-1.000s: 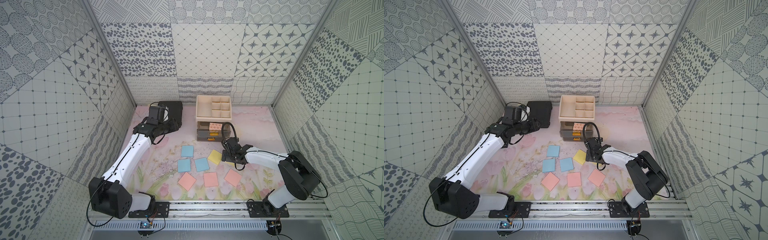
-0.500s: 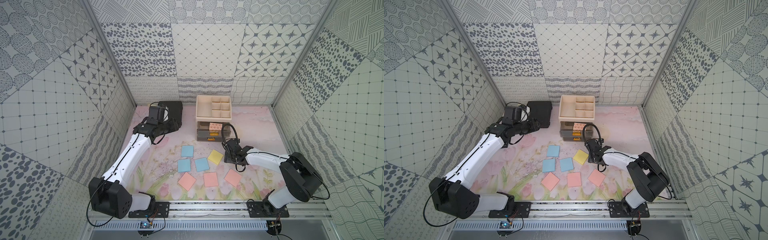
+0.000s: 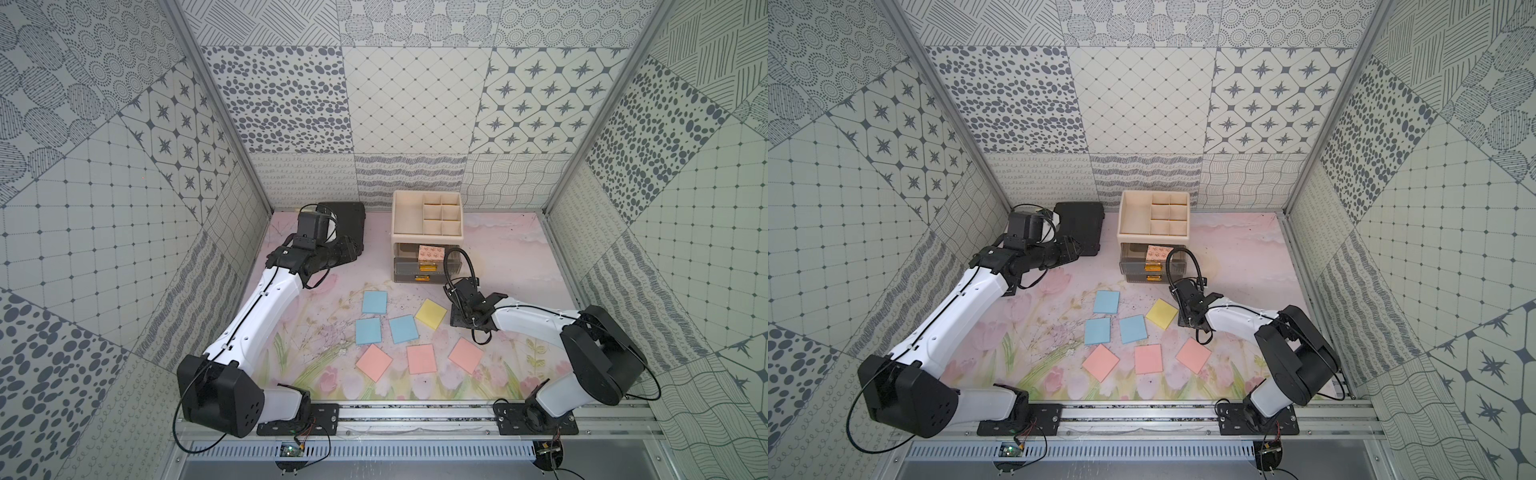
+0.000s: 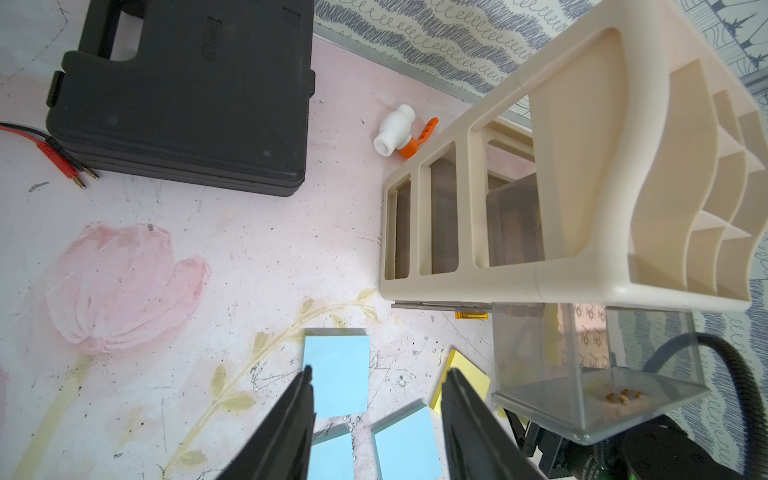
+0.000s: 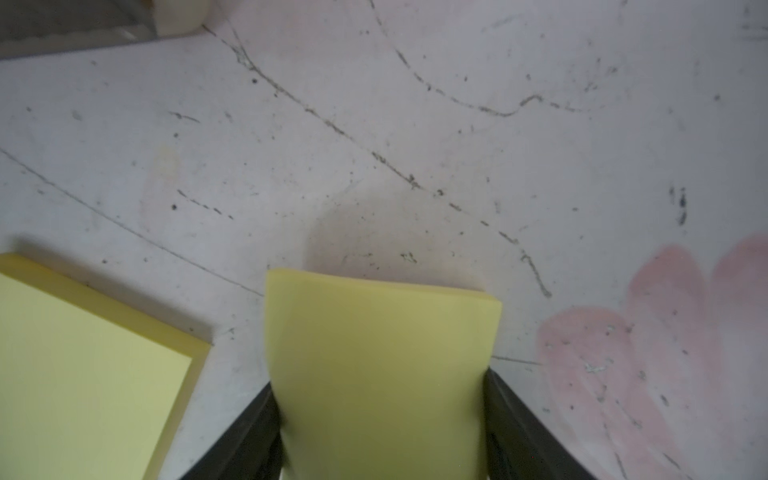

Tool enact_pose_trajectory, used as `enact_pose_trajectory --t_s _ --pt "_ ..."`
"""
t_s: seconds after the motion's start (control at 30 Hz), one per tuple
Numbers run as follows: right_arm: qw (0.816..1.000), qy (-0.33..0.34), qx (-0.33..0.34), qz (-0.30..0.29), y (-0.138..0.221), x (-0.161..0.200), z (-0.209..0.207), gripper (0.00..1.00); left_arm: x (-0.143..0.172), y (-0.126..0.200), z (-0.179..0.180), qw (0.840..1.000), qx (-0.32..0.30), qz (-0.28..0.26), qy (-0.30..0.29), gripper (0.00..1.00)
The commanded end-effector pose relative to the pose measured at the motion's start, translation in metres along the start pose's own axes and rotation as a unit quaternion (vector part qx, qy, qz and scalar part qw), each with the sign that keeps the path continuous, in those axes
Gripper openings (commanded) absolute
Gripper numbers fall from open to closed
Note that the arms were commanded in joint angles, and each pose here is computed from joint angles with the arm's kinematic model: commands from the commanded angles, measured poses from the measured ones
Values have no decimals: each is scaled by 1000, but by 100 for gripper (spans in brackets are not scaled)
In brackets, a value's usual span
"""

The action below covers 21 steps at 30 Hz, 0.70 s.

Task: Please put the sticky notes in the drawer by color
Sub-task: Pick up the sticky notes from the center of the board.

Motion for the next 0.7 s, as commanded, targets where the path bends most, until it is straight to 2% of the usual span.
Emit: enact_pose_trajectory --t_s 0.0,0.27,0.67 --pt "999 16 11 29 -2 16 -8 65 -4 5 -2 1000 -2 -10 -6 53" --pt "1000 17 17 -1 33 3 -18 68 -4 2 0 1000 -3 -9 -5 53" --pt "998 11 15 -67 114 -29 -39 69 -4 1 0 1000 -1 -10 -5 53"
Point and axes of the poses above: each gripper's point midway between its finger pads, its own y axis back along the fingers, its own z axis along the line the jaws close on, x = y × z, the point moved 6 cm from there along y, back along the fingers, and after that the axes turned 5 degrees about y, right-handed, at the moved point
